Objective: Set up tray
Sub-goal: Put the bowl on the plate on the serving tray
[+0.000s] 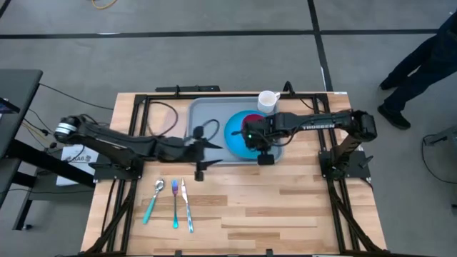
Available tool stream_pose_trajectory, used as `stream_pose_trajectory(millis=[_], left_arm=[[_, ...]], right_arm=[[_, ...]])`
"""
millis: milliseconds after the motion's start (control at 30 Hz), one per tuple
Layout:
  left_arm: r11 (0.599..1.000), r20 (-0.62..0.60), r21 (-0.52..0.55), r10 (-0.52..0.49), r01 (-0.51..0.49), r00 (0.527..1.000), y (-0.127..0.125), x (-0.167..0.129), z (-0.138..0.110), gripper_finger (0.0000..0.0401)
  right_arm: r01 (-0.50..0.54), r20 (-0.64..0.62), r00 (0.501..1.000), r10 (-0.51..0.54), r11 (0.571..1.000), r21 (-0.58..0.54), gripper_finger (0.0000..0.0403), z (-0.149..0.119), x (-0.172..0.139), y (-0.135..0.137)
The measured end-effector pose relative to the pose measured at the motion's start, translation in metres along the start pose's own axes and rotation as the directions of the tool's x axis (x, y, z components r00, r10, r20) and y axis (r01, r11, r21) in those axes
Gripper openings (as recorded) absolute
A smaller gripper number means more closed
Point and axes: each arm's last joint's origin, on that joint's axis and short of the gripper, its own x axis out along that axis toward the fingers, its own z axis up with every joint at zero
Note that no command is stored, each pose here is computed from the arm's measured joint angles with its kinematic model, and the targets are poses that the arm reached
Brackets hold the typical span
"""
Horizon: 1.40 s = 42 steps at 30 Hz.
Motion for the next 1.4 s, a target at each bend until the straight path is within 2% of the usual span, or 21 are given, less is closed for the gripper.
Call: stream_pose_trajectory(millis=[167, 333, 567, 867, 1167, 1400], left_arm=[[0.999, 0.046, -0.045, 0.004, -0.002, 0.999, 0.006, -0.025, -0.011, 0.0190], [0.997, 0.067, -0.072, 0.011, -0.006, 0.998, 0.010, -0.042, -0.021, 0.0190], [0.995, 0.069, -0.102, 0.012, -0.005, 0.998, 0.010, -0.048, -0.028, 0.0190], [0.993, 0.057, -0.117, 0.019, -0.012, 0.998, 0.009, -0.048, -0.033, 0.0190], [0.993, 0.060, -0.118, 0.019, -0.012, 0.998, 0.009, -0.048, -0.033, 0.0190], [0.993, 0.059, -0.121, 0.019, -0.011, 0.998, 0.009, -0.048, -0.033, 0.0190]], right_arm=[[0.001, -0.020, 1.000, 0.000, 1.000, 0.029, 0.0000, 0.000, 0.010, -0.015], [-0.022, -0.117, 0.993, 0.023, 1.000, 0.004, 0.0000, 0.004, 0.037, -0.019], [-0.066, -0.238, 0.970, 0.051, 0.996, -0.053, 0.0000, 0.023, 0.057, -0.023], [-0.050, -0.211, 0.977, 0.034, 0.996, -0.072, 0.0001, 0.039, 0.060, -0.026], [-0.039, -0.229, 0.973, 0.031, 0.999, -0.032, 0.0018, 0.035, 0.059, -0.031], [-0.033, -0.238, 0.971, 0.029, 0.999, -0.011, 0.0006, 0.033, 0.059, -0.035]])
